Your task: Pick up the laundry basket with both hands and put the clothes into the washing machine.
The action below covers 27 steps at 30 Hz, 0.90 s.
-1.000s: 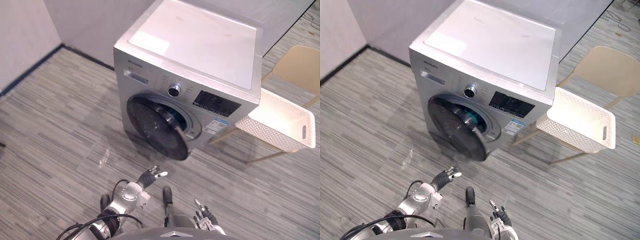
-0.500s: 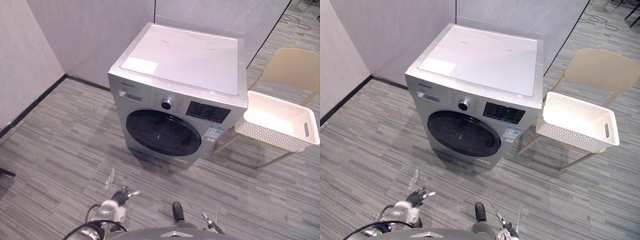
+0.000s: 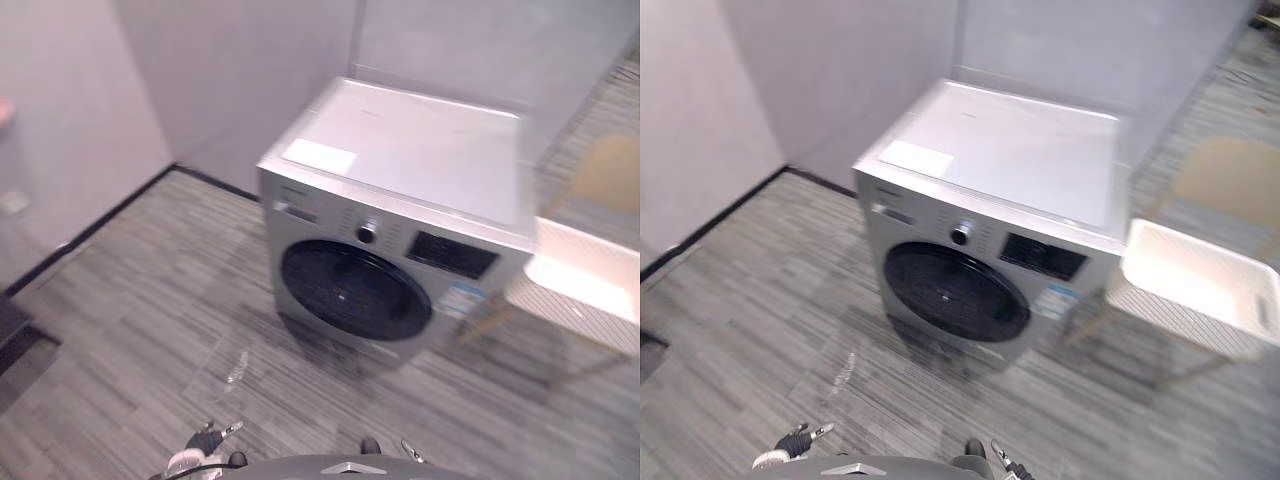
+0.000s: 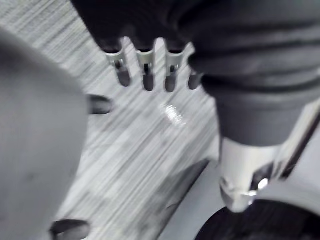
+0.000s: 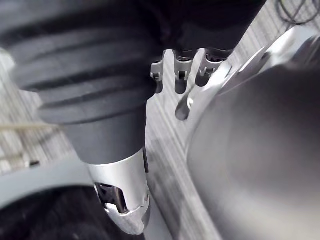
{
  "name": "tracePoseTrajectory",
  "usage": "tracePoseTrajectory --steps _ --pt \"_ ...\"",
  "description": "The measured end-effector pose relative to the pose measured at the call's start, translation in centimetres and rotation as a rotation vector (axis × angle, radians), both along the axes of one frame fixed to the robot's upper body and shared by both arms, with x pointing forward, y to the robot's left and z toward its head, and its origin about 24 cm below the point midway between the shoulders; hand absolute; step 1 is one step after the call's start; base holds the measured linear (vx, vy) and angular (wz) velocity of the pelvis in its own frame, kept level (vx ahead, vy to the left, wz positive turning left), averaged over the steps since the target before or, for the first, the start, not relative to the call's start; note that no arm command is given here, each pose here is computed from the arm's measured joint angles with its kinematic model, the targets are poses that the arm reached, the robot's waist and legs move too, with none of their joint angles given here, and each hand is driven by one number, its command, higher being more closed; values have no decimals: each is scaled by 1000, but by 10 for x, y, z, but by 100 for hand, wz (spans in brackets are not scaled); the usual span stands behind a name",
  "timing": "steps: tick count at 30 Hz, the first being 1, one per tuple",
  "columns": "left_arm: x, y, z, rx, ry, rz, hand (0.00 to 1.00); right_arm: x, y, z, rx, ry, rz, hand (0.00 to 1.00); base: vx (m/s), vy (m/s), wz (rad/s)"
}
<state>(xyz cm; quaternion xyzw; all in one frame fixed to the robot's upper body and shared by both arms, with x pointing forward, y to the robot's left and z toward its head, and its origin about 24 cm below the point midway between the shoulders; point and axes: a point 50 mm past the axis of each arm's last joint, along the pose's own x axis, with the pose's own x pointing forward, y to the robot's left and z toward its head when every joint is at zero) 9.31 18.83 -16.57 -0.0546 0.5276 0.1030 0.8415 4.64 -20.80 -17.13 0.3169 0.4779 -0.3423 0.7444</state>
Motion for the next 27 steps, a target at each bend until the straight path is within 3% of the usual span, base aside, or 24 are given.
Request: tracePoseTrajectory --steps 7,13,17,27 --pt "-7 21 3 -4 -36 245 0 38 17 5 -2 -95 154 0 62 7 137" --pt "-2 25 4 4 -40 266 0 45 28 6 12 -106 192 0 132 -315 89" --pt "-10 2 -2 -32 -3 280 0 56 3 12 -51 -145 172 0 152 -180 51" --pt "-2 13 2 8 -28 209 0 62 15 9 -8 -132 131 0 114 -94 29"
